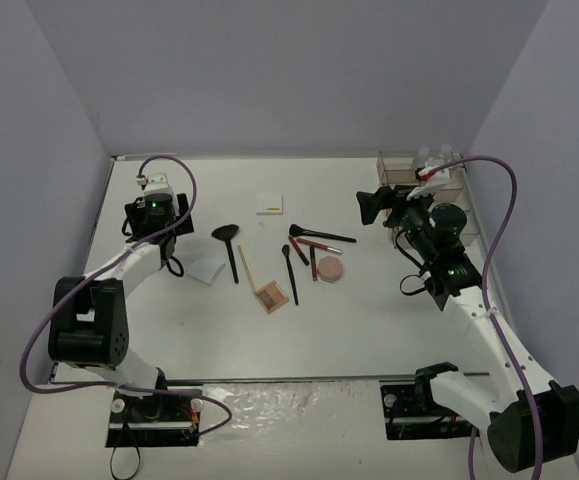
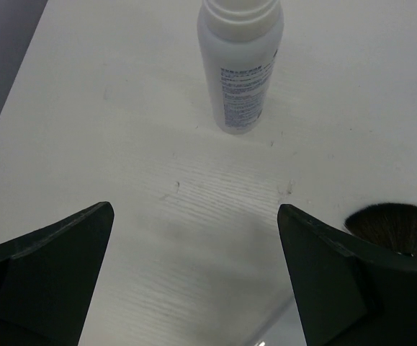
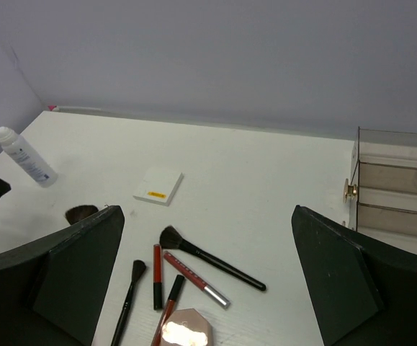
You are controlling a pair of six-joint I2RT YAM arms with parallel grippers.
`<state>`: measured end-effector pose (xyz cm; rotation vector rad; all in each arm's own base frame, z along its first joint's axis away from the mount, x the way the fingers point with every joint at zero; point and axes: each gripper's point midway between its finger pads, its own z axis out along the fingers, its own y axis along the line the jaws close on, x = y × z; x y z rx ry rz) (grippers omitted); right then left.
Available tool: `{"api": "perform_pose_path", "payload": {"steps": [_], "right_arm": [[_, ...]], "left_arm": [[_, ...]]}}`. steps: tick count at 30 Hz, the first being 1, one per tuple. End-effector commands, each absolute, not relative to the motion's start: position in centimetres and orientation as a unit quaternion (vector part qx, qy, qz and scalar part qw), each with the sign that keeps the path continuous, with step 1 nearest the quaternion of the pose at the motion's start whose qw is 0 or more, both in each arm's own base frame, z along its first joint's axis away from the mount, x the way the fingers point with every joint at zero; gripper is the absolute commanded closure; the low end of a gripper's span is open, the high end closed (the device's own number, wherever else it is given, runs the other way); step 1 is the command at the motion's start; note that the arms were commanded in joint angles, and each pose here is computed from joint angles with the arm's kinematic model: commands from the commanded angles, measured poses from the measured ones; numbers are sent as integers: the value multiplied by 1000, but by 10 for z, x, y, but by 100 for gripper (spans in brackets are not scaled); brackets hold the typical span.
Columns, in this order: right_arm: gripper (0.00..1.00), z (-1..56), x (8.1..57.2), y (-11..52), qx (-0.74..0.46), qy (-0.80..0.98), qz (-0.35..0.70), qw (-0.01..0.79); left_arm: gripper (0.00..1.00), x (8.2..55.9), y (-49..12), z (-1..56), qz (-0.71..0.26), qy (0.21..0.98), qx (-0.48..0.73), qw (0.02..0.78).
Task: Organize the makeup
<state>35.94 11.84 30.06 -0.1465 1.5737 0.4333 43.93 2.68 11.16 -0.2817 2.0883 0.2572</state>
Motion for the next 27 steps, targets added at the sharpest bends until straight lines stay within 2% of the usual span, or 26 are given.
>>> {"api": "perform_pose_path", "payload": {"steps": [1,8,13,25,27], "right_arm": [[0,340,351,123,-91,651,200,726],[0,351,345,122,-97,634,201,741],[0,353,343,124,-102,629,204,744],[0,349,342,126,-108,628,209,742],[0,350,341,126,-109,627,208,742]], "left_arm": [[3,501,39,163,95,810,-117,567],[4,529,39,151,82,813,-104,567],[9,539,33,140,70,816,-88,567],[31,545,34,130,57,811,-78,578],[37,544,38,127,55,809,-82,580]]}}
